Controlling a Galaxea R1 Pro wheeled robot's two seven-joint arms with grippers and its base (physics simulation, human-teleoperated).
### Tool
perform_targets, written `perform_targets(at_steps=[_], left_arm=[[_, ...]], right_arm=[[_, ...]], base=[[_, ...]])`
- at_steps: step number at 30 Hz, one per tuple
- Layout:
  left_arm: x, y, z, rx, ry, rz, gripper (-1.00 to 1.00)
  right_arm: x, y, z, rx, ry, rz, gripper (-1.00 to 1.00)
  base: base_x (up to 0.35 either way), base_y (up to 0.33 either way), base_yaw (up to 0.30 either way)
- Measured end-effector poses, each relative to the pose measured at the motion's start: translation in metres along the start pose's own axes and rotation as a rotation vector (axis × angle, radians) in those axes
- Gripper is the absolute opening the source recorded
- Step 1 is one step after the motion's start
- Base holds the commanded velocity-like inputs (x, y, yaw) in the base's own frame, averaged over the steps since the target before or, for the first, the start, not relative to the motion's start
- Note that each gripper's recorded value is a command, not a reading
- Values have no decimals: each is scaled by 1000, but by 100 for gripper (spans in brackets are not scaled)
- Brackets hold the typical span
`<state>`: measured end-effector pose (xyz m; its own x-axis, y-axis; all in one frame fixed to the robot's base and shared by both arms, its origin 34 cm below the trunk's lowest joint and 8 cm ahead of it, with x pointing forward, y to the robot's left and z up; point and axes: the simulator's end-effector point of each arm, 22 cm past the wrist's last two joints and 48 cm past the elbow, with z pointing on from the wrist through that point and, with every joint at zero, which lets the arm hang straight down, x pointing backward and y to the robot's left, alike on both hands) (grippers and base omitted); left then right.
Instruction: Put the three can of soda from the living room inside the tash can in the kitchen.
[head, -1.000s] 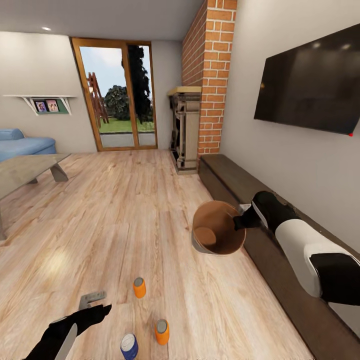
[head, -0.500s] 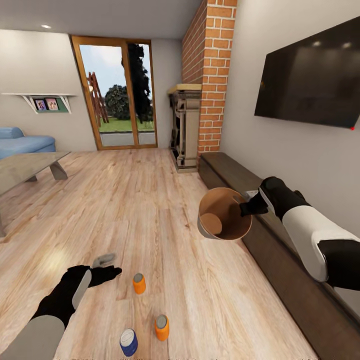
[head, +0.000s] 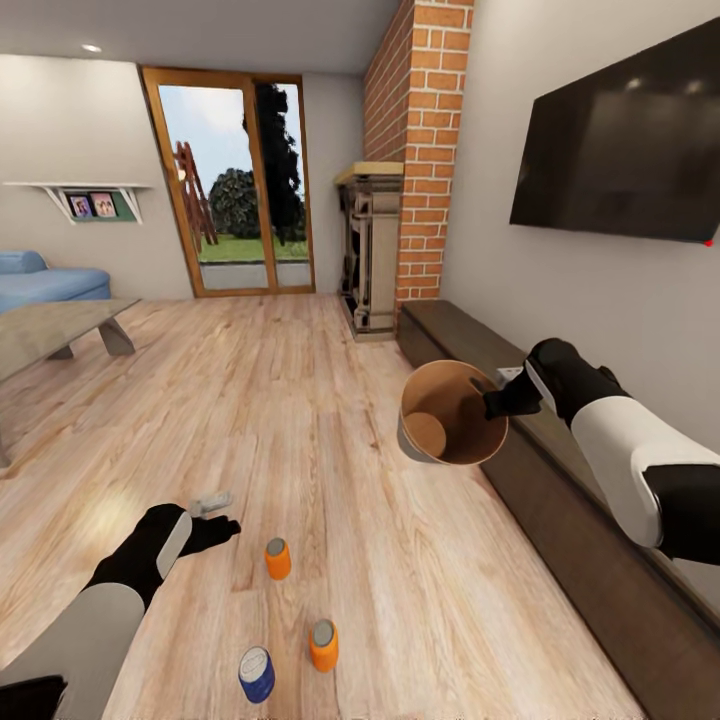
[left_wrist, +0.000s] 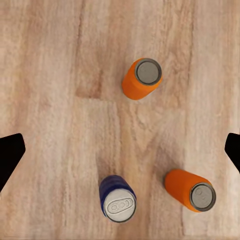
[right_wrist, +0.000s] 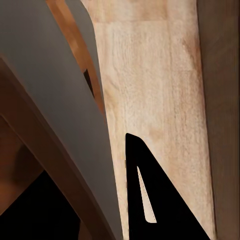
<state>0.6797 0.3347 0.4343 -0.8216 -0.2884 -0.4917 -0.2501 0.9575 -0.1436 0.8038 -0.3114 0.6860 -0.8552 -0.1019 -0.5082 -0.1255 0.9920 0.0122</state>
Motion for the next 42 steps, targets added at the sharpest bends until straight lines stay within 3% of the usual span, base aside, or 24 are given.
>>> perform_targets(at_steps=[10, 17, 23, 27, 29, 32, 34, 39, 42], left_arm=[[22, 2, 20, -15, 15, 0, 100], [53, -6, 37, -36, 74, 10, 100], [71, -11, 52, -40, 115, 14, 100], [82, -14, 61, -41, 140, 17, 100], [87, -14, 66, -43, 151, 18, 100], [95, -13, 73, -48, 167, 18, 100], [100, -11, 77, -51, 178, 19, 100], [113, -11, 89, -56, 206, 21, 100], [123, -14, 95, -61, 225, 24, 100]], right_arm=[[11, -17, 9, 21, 3, 17, -100], [20, -20, 19, 13, 24, 37, -100], [26, -22, 40, 15, 58, 37, -100], [49, -22, 63, 0, 130, 59, -100], [63, -28, 68, 16, 196, 63, -100], [73, -47, 72, 88, 256, 23, -100], [77, -54, 74, 108, 284, 15, -100], [84, -50, 89, 85, 317, 37, -100], [92, -60, 97, 121, 347, 12, -100]], base=[[0, 0, 0], [0, 0, 0], [0, 0, 0], [0, 0, 0], [0, 0, 0], [0, 0, 0], [0, 0, 0], [0, 0, 0], [0, 0, 0]])
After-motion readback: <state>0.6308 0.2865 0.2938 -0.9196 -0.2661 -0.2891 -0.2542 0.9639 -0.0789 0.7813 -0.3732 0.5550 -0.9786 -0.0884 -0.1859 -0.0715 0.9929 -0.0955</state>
